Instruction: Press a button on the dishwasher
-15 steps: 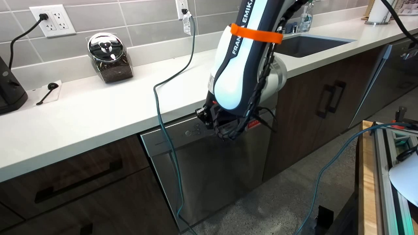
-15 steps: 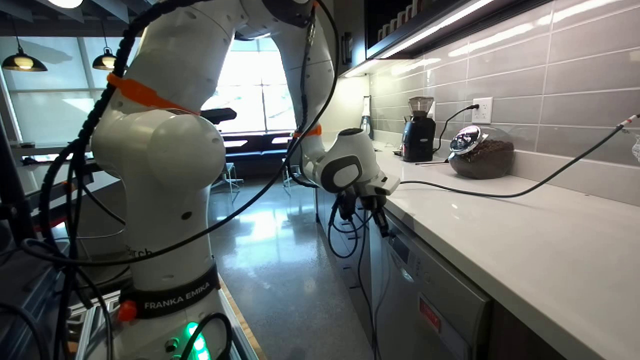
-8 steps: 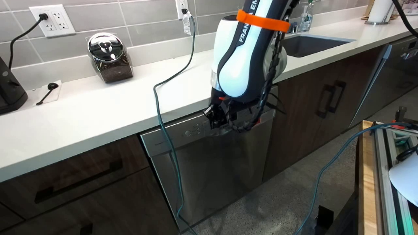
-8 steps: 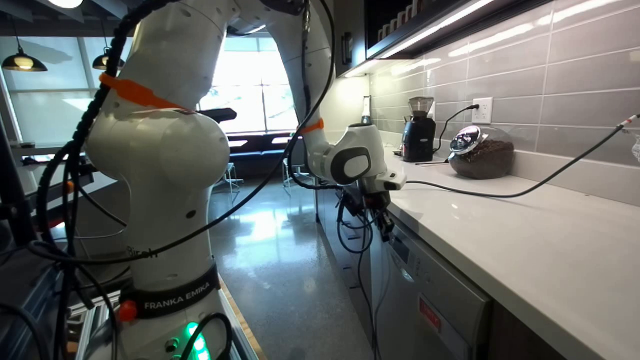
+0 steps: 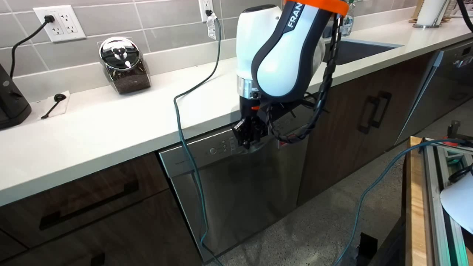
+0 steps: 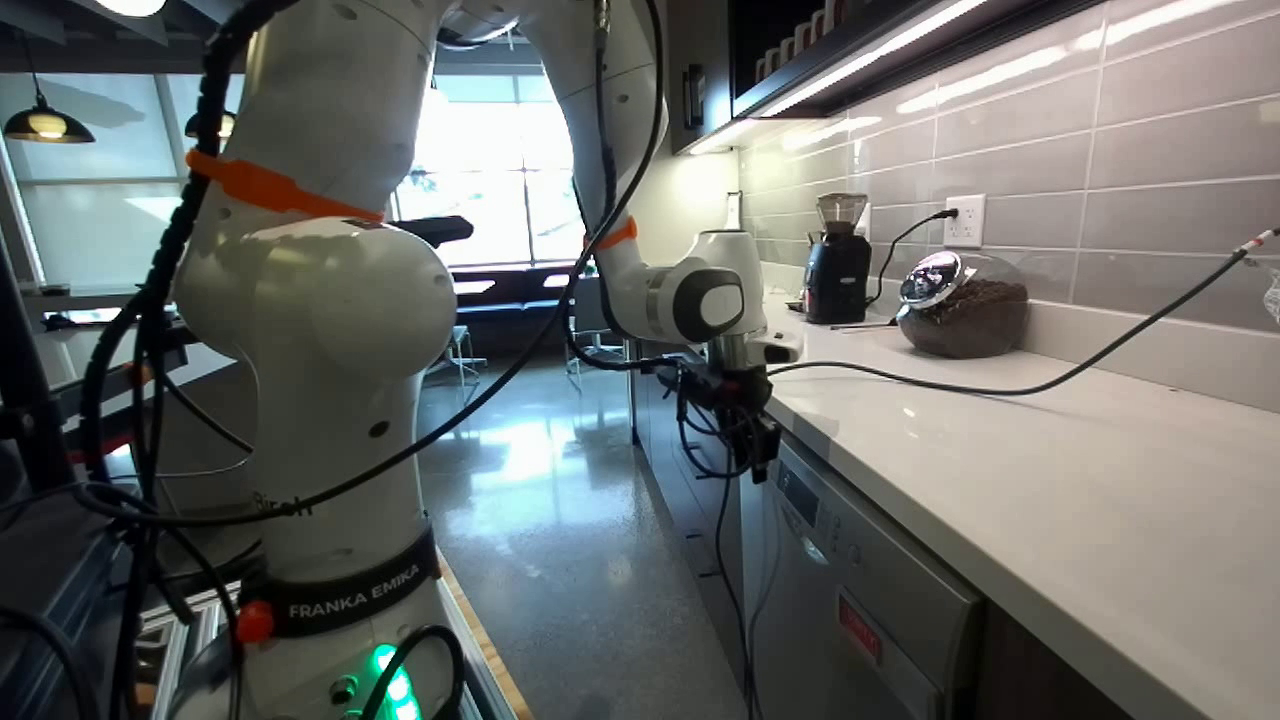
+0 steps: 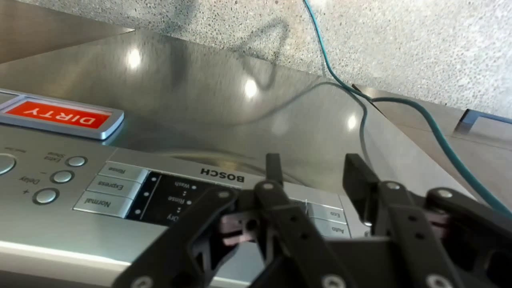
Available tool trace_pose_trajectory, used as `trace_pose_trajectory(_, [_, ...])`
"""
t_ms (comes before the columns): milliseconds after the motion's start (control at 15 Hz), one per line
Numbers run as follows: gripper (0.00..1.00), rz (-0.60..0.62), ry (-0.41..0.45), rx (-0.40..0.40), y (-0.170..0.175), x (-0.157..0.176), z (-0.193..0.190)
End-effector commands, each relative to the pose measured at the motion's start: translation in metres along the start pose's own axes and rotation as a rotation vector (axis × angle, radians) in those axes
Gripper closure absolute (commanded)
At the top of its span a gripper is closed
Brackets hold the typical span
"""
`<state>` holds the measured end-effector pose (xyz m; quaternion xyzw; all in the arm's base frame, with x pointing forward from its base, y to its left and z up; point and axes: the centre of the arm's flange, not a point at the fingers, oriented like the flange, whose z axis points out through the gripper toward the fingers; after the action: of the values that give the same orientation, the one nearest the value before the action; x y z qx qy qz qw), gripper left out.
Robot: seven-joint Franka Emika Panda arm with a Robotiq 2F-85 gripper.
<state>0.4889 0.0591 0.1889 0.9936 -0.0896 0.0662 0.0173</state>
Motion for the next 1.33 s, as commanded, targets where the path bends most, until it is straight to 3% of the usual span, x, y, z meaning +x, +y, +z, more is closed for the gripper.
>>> trace_pose_trajectory(0, [0.22,-0.057,-0.052,0.008,0.002,-0.017,-0.021])
trace_pose_trajectory(133, [0.07,-0.070,-0.075,0.016,0.001,-0.022,-0.028])
trace_pose_trajectory(267, [0.00,-0.088,-0.092,0.028,-0.001,-0.026,-0.036])
trace_pose_trajectory(667, [0.00,-0.146,-0.093,0.052,-0.011,-0.027,-0.062])
trace_pose_trajectory(1267, [0.00,-0.161,-0.083,0.027,-0.015,-0.020,-0.102])
